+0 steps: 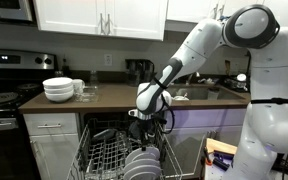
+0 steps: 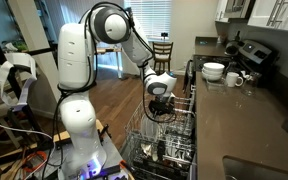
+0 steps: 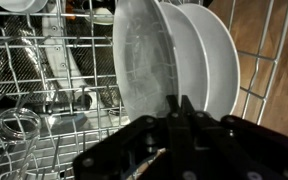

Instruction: Put the plates near each other in the dishwasher

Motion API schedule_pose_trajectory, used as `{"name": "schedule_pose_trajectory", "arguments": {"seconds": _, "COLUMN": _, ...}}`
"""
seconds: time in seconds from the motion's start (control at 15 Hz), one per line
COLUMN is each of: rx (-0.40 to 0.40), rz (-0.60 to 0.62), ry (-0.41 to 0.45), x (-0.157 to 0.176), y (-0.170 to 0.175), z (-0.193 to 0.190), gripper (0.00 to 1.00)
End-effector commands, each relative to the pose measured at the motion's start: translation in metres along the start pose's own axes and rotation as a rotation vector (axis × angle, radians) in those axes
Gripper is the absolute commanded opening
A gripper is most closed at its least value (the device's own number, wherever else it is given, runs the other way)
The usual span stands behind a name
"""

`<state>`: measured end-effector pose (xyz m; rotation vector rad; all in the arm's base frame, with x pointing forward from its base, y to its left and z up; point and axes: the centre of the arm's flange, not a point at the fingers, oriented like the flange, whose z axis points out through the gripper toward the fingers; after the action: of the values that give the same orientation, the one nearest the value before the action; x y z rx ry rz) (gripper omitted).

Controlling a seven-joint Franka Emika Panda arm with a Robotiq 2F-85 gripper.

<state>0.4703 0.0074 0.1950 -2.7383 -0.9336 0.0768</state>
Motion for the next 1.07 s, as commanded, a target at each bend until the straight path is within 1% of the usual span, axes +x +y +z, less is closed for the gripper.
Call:
{"name": "schedule_pose_trajectory", "arguments": {"seconds": 0.0, "rx": 0.033, "rz": -0.009, "ry": 0.001, "x": 0.011, "y": -0.004, "z": 0.018, "gripper": 0.01}}
{"name": "schedule_pose_trajectory", "arguments": {"seconds": 0.27, "rx": 0.031, "rz": 0.004, "ry": 0.000, "x": 0.012, "y": -0.001, "z": 0.026, "gripper": 0.01}}
{"name": "schedule_pose_trajectory", "arguments": {"seconds": 0.47, "rx": 0.031, "rz": 0.018, "ry": -0.017, "x": 0.018, "y": 0.001, "z": 0.028, "gripper": 0.01}}
{"name": "schedule_pose_trajectory", "arguments": {"seconds": 1.0, "rx": 0.003, "rz": 0.045, "ry": -0.049, "x": 0.033, "y": -0.003, "z": 0.018, "gripper": 0.01}}
